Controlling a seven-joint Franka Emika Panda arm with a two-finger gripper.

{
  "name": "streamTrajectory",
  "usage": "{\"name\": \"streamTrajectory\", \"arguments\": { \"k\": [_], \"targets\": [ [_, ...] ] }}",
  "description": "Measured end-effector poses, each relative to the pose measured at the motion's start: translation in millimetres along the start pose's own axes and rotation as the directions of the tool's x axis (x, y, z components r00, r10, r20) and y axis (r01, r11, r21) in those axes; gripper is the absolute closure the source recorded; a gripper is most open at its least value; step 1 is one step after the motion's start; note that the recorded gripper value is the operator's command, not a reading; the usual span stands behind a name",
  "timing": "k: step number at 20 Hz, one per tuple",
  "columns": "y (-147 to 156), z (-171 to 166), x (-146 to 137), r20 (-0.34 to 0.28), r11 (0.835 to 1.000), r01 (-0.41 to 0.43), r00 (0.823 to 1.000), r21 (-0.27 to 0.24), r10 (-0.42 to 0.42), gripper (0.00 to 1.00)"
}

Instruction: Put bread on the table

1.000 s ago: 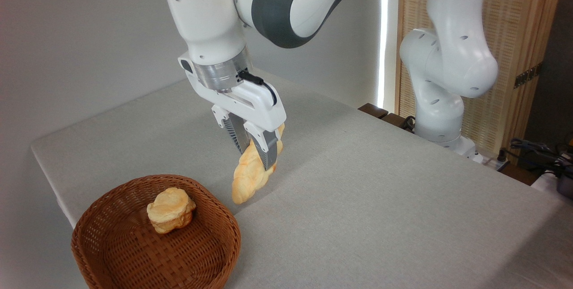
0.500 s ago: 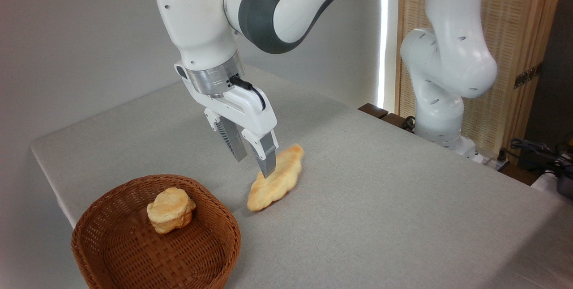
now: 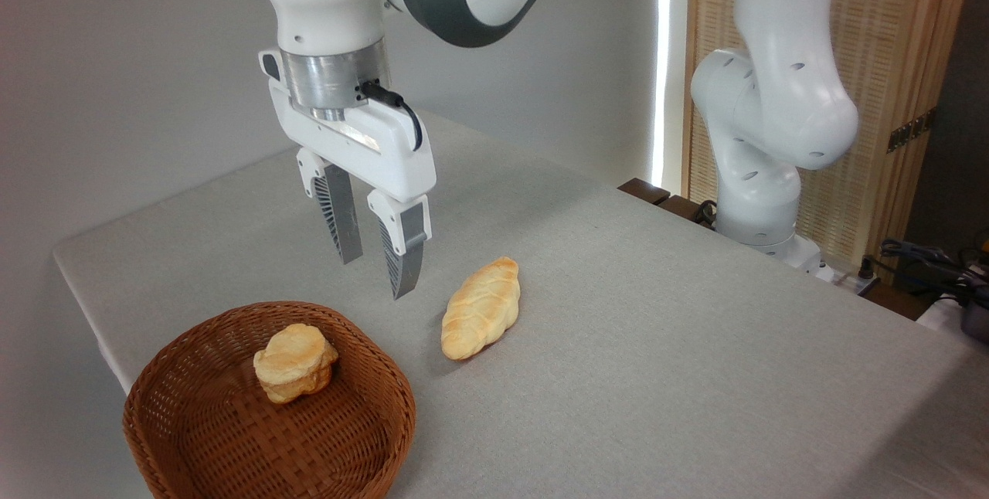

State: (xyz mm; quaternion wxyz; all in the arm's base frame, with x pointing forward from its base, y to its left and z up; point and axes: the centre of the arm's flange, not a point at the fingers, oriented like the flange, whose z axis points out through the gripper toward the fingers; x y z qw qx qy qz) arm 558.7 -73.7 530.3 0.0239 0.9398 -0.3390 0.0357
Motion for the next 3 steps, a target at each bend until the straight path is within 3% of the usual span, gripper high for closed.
{"name": "streamTrajectory", "arguments": {
  "k": [3],
  "targets": [
    [-0.9,-0.8,-0.2,-0.001,1.000,0.002,1.000,0.001,-0.002,0.00]
  ]
}}
